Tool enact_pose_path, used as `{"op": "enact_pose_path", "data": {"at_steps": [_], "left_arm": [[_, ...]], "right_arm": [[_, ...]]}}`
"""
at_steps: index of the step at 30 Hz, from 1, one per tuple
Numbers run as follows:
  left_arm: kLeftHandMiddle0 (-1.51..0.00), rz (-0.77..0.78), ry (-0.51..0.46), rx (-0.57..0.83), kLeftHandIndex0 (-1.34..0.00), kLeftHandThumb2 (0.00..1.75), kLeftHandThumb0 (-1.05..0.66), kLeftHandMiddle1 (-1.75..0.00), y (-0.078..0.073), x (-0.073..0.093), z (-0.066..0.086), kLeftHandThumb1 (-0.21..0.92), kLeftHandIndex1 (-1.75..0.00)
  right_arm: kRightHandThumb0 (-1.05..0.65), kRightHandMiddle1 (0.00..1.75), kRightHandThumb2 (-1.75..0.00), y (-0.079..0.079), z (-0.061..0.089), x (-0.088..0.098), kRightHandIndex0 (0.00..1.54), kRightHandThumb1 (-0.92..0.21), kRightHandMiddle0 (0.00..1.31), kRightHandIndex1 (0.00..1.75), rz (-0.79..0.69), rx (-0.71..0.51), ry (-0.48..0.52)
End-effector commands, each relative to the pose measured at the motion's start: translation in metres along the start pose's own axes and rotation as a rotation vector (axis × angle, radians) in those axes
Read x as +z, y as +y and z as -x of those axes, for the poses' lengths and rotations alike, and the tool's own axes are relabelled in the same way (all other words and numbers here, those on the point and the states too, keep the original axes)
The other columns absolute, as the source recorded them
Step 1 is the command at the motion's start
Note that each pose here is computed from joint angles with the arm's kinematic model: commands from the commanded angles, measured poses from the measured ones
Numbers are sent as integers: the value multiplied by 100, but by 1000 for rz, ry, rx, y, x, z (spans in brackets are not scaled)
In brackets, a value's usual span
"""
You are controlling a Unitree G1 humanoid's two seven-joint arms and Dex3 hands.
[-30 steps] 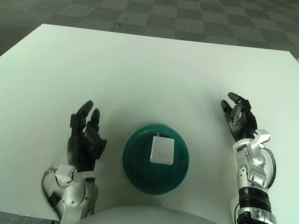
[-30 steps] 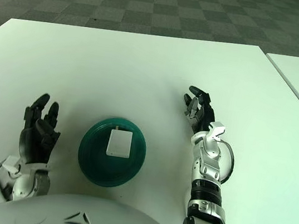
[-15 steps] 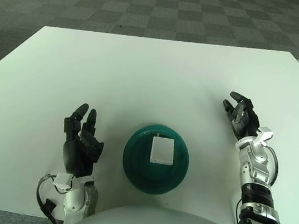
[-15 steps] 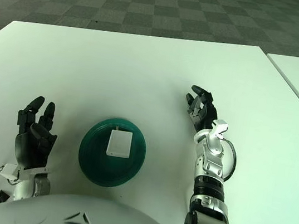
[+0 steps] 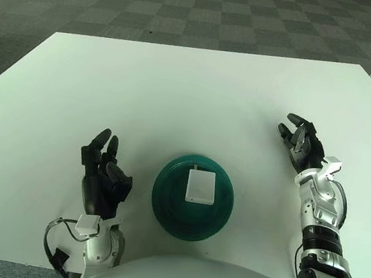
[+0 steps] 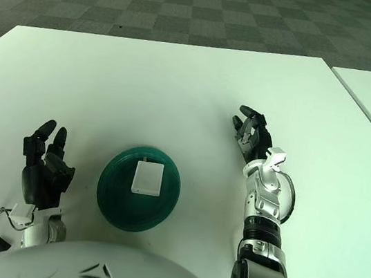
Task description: Put the charger into the plate.
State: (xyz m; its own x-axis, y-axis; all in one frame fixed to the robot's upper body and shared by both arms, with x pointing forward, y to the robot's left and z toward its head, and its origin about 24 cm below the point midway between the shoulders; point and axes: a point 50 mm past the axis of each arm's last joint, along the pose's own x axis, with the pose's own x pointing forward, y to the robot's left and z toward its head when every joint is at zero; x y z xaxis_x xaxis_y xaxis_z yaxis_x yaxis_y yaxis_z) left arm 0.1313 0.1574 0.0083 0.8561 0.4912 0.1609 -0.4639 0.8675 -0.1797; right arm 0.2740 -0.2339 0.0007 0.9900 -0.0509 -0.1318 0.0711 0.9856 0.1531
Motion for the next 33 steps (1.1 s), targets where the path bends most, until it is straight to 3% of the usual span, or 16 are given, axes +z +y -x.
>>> {"op": "enact_pose_path", "data": {"at_steps": [1,20,33], "left_arm": [[-37,40,98,58,0,100,-88,-23,-21,-13,13,92,-97],[-33,-173,51,83,0,108,-91,-21,-20,8,31,92,-91],[-28,-158,55,40,0,106,-92,-16,-16,19,38,92,-83]], "right_arm": [[-69,102,-82,-10,17,-31,37,-92,0,4,-33,-45,156],[-69,102,-82,-5,31,-29,37,-92,0,4,-33,-40,147],[-69,102,-82,4,49,-29,37,-92,0,4,-33,-39,143]]}}
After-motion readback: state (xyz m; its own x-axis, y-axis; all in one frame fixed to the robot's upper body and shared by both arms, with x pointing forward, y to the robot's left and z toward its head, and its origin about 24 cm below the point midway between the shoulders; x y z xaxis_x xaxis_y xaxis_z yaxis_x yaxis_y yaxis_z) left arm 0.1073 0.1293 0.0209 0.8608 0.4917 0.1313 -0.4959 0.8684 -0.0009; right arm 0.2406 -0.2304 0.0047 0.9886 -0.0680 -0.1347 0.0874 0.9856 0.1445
